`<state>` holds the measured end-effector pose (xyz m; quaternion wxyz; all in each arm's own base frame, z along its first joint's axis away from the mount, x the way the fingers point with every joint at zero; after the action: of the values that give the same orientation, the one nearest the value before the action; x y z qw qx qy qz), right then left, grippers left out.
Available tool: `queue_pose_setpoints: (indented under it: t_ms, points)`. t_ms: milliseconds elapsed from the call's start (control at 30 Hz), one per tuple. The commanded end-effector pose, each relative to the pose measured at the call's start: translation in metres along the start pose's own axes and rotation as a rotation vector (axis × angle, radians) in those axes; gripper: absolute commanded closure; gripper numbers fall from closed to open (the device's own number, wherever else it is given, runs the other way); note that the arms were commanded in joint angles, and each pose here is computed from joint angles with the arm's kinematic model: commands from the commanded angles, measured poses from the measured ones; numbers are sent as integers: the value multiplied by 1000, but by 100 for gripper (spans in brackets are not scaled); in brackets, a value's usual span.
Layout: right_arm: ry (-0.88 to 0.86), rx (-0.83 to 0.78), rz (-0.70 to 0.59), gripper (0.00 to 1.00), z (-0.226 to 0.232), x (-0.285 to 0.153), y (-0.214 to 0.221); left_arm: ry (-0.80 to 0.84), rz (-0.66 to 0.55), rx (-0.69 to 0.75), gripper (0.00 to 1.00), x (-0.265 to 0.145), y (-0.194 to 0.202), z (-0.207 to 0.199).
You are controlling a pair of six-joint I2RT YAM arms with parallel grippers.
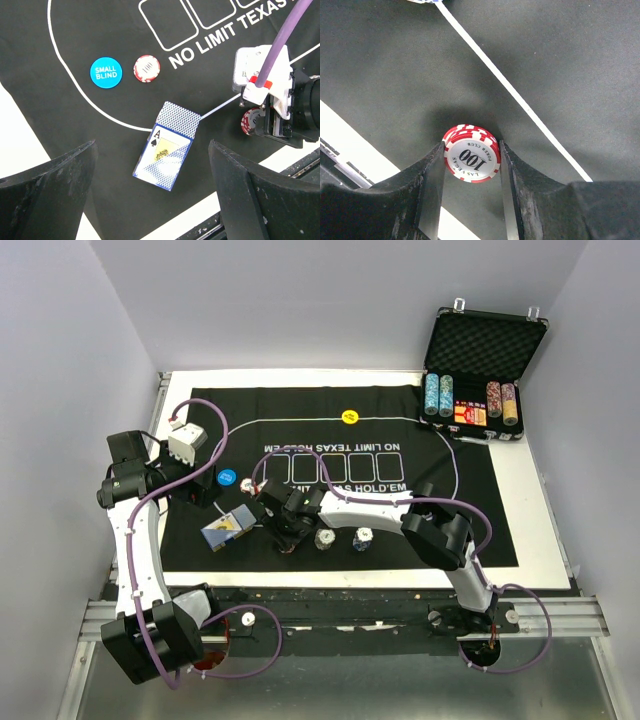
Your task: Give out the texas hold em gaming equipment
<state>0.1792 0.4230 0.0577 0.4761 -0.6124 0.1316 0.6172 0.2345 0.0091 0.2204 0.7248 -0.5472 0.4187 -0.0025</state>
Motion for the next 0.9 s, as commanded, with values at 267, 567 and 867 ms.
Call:
queue_pose_setpoints:
  t_ms: [267,567,867]
  points:
    - [-18,2,11,60,8,-18,2,4,-3,1,1,-2,2,-3]
    - [-2,10,-31,60,9,-30,-8,19,-5,-7,1,-1,3,-4]
    - [20,-6,-98,61,10,-46,-31,17,-6,-3,1,-2,2,-5]
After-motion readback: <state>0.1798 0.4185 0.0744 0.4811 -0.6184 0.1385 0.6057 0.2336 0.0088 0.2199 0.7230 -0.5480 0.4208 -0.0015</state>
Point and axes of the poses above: each gripper's point midway between its finger pads, its own x axis out along the fingers, its own z axis along the line the jaws close on, y = z × x, the point moved 4 cm from there along -x, back along the fingers, and after that the axes turned 11 degrees about x, right-handed, at the moved point
